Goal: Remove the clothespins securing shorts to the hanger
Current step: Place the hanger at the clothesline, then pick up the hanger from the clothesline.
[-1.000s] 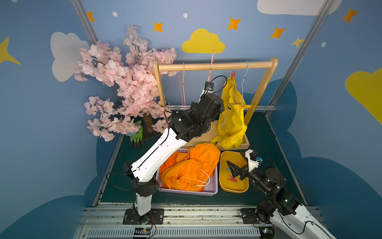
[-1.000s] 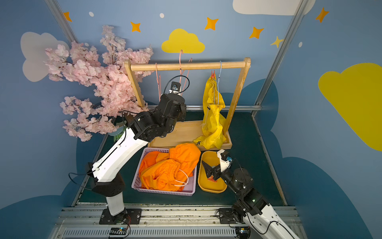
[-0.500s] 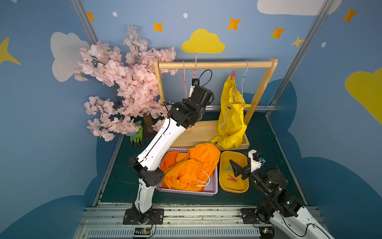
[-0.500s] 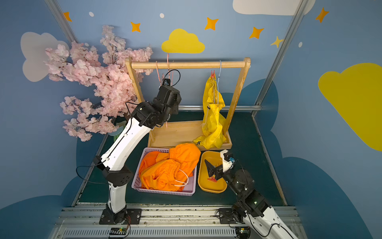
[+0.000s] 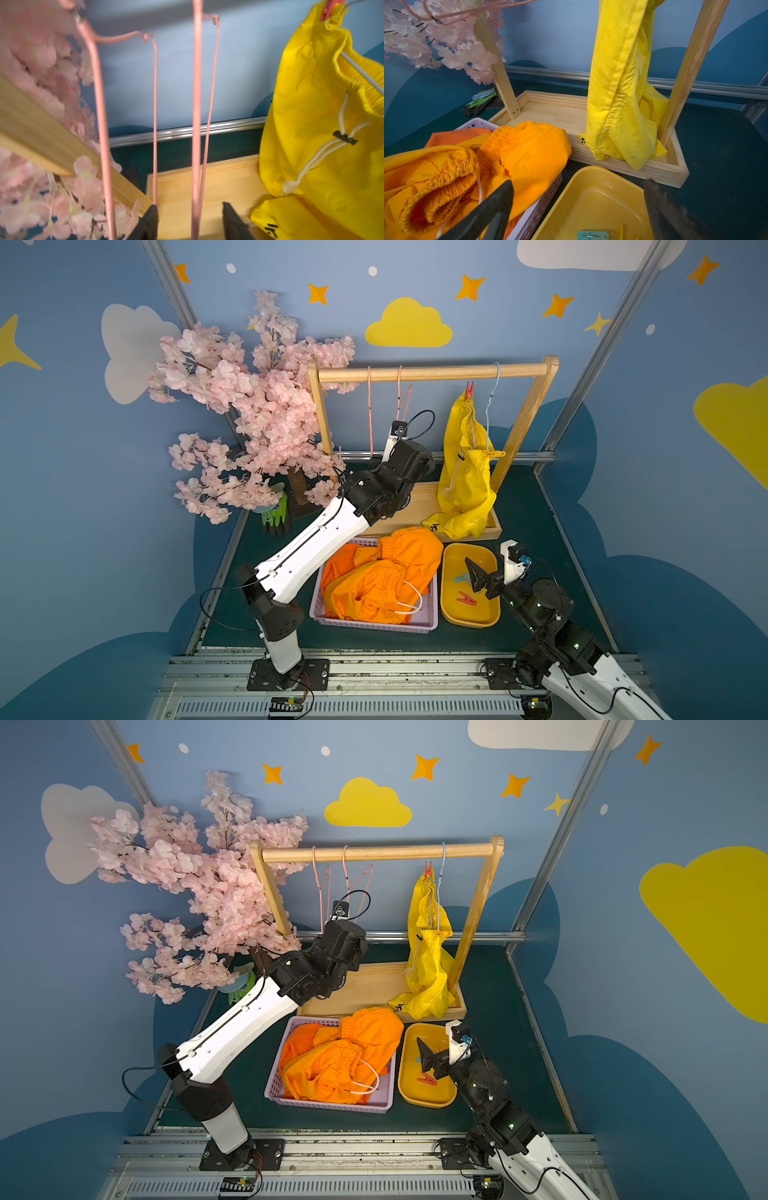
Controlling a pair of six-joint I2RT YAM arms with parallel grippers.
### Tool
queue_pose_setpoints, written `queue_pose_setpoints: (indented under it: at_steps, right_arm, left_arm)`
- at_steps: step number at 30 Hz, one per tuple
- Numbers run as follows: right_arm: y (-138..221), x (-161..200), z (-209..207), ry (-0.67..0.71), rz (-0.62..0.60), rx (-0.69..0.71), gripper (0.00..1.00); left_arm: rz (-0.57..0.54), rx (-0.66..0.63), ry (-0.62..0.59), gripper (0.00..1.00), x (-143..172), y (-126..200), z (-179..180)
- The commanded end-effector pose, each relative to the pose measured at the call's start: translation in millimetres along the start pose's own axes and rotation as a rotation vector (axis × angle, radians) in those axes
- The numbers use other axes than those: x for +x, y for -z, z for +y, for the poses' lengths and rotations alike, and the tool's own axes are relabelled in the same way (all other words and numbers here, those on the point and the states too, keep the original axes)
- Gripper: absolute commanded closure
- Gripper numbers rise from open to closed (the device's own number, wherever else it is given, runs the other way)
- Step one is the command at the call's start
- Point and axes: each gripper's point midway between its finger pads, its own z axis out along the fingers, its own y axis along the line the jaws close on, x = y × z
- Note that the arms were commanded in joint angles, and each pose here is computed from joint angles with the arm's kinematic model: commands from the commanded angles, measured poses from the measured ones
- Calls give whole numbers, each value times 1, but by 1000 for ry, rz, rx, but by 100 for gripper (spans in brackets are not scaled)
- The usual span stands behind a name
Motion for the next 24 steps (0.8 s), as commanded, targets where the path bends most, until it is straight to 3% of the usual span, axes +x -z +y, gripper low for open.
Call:
queue_pose_setpoints:
  at_steps: [1, 4, 10, 17, 20, 24]
  right_arm:
    - [3, 1, -17, -20, -11, 87, 3]
    - [14, -11, -30, -48, -84, 146, 3]
    - [37, -44, -42, -68, -184, 193, 3]
    - [15, -48, -32, -59, -37, 168, 3]
    - [2, -53, -25, -97, -16, 126, 3]
    - [-10, -64, -27, -168, -21, 86, 3]
  left_arm:
    - [-117, 115, 4, 15, -16, 15, -10]
    - [-197, 262, -43, 2, -15, 38, -22]
    - [-373, 339, -63, 0, -19, 82, -4]
    - [-558, 718, -97, 0, -3, 152, -23]
    - [-566, 857, -117, 0, 6, 171, -38]
    - [-543, 922, -110, 0, 12, 176, -50]
